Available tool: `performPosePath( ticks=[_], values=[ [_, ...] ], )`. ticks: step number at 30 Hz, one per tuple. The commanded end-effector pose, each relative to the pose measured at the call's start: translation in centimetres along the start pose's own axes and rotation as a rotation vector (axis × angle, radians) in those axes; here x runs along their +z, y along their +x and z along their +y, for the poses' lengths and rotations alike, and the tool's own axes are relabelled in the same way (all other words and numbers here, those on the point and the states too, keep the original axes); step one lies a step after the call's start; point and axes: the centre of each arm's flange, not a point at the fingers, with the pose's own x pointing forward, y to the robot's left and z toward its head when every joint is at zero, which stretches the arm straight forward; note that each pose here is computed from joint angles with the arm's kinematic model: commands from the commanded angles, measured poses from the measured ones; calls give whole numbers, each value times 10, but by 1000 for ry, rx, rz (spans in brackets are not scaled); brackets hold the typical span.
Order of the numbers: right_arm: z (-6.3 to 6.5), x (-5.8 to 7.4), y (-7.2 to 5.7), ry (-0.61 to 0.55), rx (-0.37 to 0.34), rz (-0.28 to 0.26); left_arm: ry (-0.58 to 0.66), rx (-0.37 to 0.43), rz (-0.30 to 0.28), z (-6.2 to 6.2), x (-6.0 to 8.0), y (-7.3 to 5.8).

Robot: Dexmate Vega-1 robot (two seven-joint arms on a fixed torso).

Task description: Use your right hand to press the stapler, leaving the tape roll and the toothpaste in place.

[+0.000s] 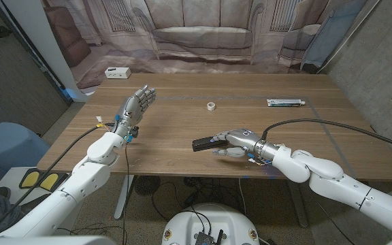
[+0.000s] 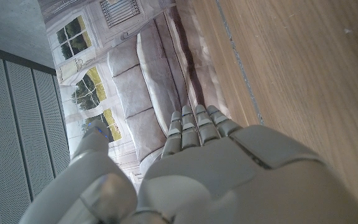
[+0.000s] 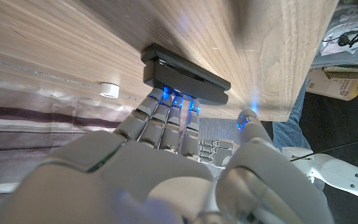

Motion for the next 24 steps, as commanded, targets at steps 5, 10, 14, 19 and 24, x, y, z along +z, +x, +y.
performPosePath(
  ticks=[5,10,14,19,24],
  values=[
    [-14,3,-4,-48,-36,5,-1,-3,-11,-2,1,1],
    [-16,7,-5,-58,-42,2,-4,-4,-13,-2,1,0],
    [-18,8,-6,-62,-46,2,-3,-6,-16,-2,1,0],
    [-19,11,-7,-76,-47,0,-6,-6,-19,-2,2,-1],
    [-21,14,-7,-96,-52,-8,-5,-11,-16,-3,1,-2]
  ],
)
